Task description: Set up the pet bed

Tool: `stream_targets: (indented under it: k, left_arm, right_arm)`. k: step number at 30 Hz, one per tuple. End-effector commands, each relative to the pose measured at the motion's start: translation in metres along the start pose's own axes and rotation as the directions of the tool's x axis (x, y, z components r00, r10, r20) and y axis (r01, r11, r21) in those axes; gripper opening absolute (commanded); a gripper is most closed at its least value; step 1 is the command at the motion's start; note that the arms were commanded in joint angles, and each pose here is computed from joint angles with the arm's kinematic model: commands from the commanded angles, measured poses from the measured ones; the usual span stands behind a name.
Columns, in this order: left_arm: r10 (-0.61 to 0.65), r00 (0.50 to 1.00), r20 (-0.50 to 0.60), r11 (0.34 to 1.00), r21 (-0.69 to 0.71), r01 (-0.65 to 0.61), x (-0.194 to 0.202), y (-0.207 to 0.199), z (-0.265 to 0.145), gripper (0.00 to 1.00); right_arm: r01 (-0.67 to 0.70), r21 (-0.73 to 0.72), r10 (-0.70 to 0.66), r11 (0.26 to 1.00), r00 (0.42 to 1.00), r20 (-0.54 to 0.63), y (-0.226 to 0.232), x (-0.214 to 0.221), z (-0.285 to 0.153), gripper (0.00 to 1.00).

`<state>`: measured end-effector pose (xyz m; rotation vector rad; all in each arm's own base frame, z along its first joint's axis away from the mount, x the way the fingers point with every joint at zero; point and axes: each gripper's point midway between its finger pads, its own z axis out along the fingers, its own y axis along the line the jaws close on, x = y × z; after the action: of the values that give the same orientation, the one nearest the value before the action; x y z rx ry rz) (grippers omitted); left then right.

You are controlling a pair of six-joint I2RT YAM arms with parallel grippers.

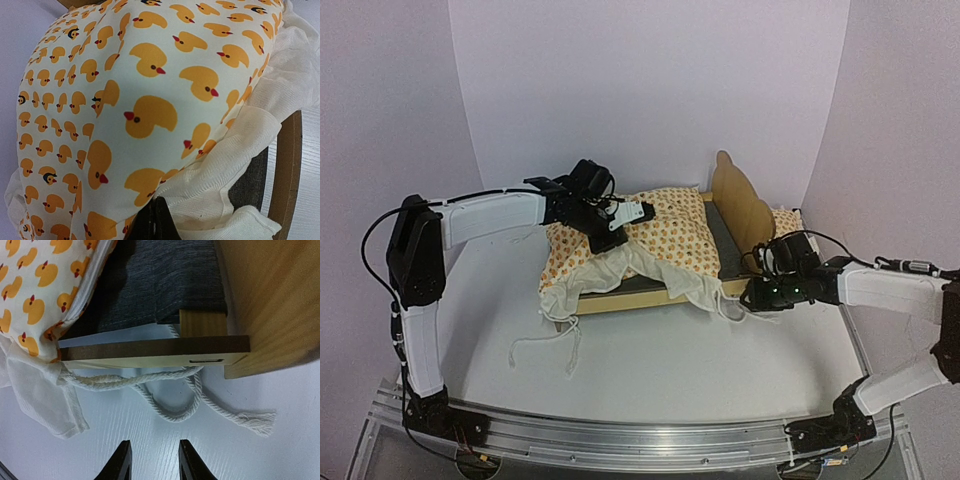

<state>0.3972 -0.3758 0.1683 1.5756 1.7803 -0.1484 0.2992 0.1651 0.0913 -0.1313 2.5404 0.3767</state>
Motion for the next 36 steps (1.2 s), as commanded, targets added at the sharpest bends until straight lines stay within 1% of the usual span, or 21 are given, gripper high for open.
stream_targets:
  k: [1, 2, 5, 7, 8, 9, 11, 12, 13, 15, 17, 20, 22, 23, 26, 29, 34, 36]
  left_arm:
    - [0.005, 0.999, 0.049, 0.995, -0.102, 0.000, -0.020, 0.033, -0.034, 0.00]
    - [-0.002, 0.999, 0.043, 0.994, -0.112, 0.007, -0.017, 0.037, -0.034, 0.00]
    - [-0.019, 0.999, 0.036, 0.990, -0.136, 0.024, -0.010, 0.050, -0.036, 0.00]
    - [-0.028, 0.999, 0.034, 0.988, -0.150, 0.033, -0.006, 0.057, -0.038, 0.00]
    - [-0.030, 0.999, 0.033, 0.987, -0.155, 0.035, -0.005, 0.060, -0.039, 0.00]
    - [-0.031, 0.999, 0.032, 0.987, -0.159, 0.035, -0.004, 0.062, -0.039, 0.00]
    - [-0.029, 0.999, 0.030, 0.987, -0.158, 0.033, -0.003, 0.063, -0.040, 0.00]
    - [-0.028, 0.999, 0.029, 0.988, -0.151, 0.032, -0.002, 0.062, -0.040, 0.00]
    - [-0.029, 0.999, 0.031, 0.989, -0.144, 0.033, -0.002, 0.061, -0.041, 0.00]
    - [-0.029, 0.999, 0.039, 0.992, -0.126, 0.034, -0.003, 0.058, -0.041, 0.00]
    - [-0.033, 0.999, 0.037, 0.992, -0.120, 0.037, -0.003, 0.056, -0.039, 0.00]
    - [-0.035, 0.999, 0.035, 0.993, -0.116, 0.039, -0.002, 0.055, -0.039, 0.00]
    - [-0.037, 0.999, 0.038, 0.993, -0.109, 0.041, -0.002, 0.054, -0.040, 0.00]
    - [-0.038, 0.998, 0.041, 0.994, -0.105, 0.043, -0.003, 0.053, -0.041, 0.00]
    - [-0.042, 0.998, 0.045, 0.994, -0.097, 0.046, -0.003, 0.051, -0.041, 0.00]
    - [-0.046, 0.998, 0.052, 0.995, -0.085, 0.050, -0.004, 0.049, -0.041, 0.00]
    - [-0.048, 0.997, 0.061, 0.996, -0.074, 0.053, -0.007, 0.049, -0.040, 0.00]
    - [-0.048, 0.997, 0.066, 0.996, -0.072, 0.052, -0.009, 0.049, -0.041, 0.00]
  right_arm:
    - [0.209, -0.091, -0.201, 0.974, 0.976, 0.083, 0.026, -0.015, 0.006, 0.35]
    - [0.264, -0.095, -0.254, 0.960, 0.962, 0.098, 0.030, -0.016, 0.005, 0.36]
    - [0.491, -0.123, -0.474, 0.863, 0.869, 0.142, 0.046, -0.014, -0.001, 0.41]
    - [0.605, -0.127, -0.585, 0.786, 0.795, 0.161, 0.050, -0.009, -0.003, 0.43]
    - [0.665, -0.140, -0.643, 0.734, 0.746, 0.170, 0.052, -0.004, -0.003, 0.44]
    - [0.728, -0.151, -0.704, 0.669, 0.686, 0.183, 0.054, 0.002, -0.002, 0.45]
    - [0.791, -0.138, -0.769, 0.596, 0.612, 0.184, 0.052, 0.007, 0.002, 0.48]
    - [0.803, -0.121, -0.784, 0.584, 0.596, 0.174, 0.050, 0.005, 0.005, 0.51]
    - [0.823, -0.112, -0.806, 0.557, 0.568, 0.170, 0.049, 0.005, 0.009, 0.53]
    - [0.844, -0.122, -0.828, 0.522, 0.536, 0.168, 0.052, 0.004, 0.016, 0.53]
    - [0.849, -0.118, -0.831, 0.515, 0.529, 0.175, 0.055, -0.003, 0.026, 0.51]
    - [0.839, -0.094, -0.809, 0.535, 0.542, 0.229, 0.065, -0.019, 0.035, 0.46]
    - [0.825, -0.126, -0.782, 0.551, 0.563, 0.266, 0.076, -0.025, 0.038, 0.41]
    - [0.814, -0.139, -0.768, 0.564, 0.578, 0.275, 0.079, -0.026, 0.040, 0.38]
    - [0.794, -0.120, -0.747, 0.596, 0.603, 0.279, 0.080, -0.029, 0.048, 0.28]
    - [0.785, -0.098, -0.740, 0.612, 0.612, 0.280, 0.079, -0.029, 0.056, 0.28]
    - [0.802, -0.088, -0.761, 0.590, 0.590, 0.270, 0.088, -0.027, 0.069, 0.28]
    - [0.796, -0.084, -0.754, 0.600, 0.597, 0.275, 0.090, -0.030, 0.069, 0.26]
